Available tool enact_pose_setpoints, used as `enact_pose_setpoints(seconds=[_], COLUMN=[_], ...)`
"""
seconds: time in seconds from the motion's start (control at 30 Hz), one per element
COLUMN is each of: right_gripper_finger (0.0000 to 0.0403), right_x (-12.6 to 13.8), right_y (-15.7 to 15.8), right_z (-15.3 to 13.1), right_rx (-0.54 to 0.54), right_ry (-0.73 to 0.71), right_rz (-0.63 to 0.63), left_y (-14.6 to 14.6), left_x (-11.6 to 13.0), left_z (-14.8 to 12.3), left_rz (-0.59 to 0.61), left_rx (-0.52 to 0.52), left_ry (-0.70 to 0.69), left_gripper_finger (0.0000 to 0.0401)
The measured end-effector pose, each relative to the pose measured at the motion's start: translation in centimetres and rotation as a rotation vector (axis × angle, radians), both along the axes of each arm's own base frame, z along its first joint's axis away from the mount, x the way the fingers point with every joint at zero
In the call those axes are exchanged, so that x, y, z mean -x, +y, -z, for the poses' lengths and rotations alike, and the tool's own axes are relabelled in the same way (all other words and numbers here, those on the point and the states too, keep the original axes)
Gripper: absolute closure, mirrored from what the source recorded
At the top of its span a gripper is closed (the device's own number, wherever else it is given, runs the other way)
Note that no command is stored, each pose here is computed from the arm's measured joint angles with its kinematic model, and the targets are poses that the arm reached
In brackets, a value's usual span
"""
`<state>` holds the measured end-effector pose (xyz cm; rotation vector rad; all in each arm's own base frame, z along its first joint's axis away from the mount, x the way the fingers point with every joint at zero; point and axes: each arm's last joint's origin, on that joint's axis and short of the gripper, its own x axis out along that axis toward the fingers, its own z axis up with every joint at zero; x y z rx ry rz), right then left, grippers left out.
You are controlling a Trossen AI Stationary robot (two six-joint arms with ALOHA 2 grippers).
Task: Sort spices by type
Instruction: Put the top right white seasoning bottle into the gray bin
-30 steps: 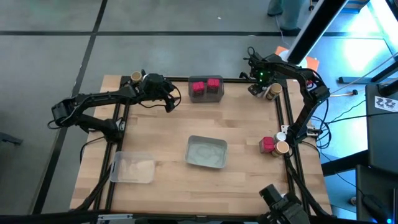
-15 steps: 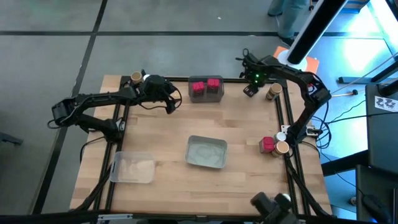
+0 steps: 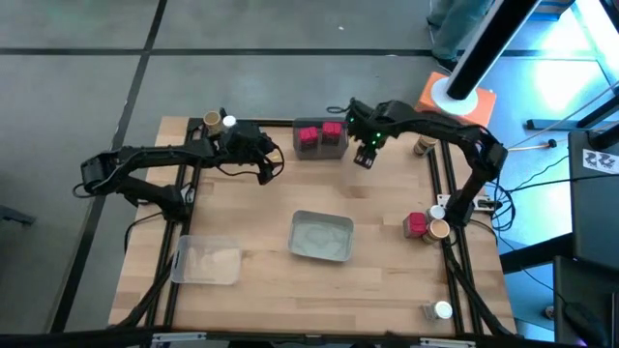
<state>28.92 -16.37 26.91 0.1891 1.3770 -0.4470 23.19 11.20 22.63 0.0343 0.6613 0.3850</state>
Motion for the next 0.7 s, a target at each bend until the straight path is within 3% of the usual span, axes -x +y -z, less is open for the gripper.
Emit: enact_pose_setpoints(seconds=[0.37, 0.7], right_gripper_finger=[0.0197, 0.0196], right_x=[-4.0, -5.1], right_y=[9.3, 17.7], right_z=[-3.6, -3.9], right_rx=[-0.034, -0.152], right_ry=[-0.091, -0.166], right_rz=[-0.223, -0.316], left_y=[-2.5, -4.8], left_x=[-1.0, -1.1], left_z=[0.1, 1.4], left_rz=[0.089, 0.176], left_rx=[0.025, 0.03], left_ry=[0.006, 0.011], left_gripper_finger=[0.0135, 0.0135])
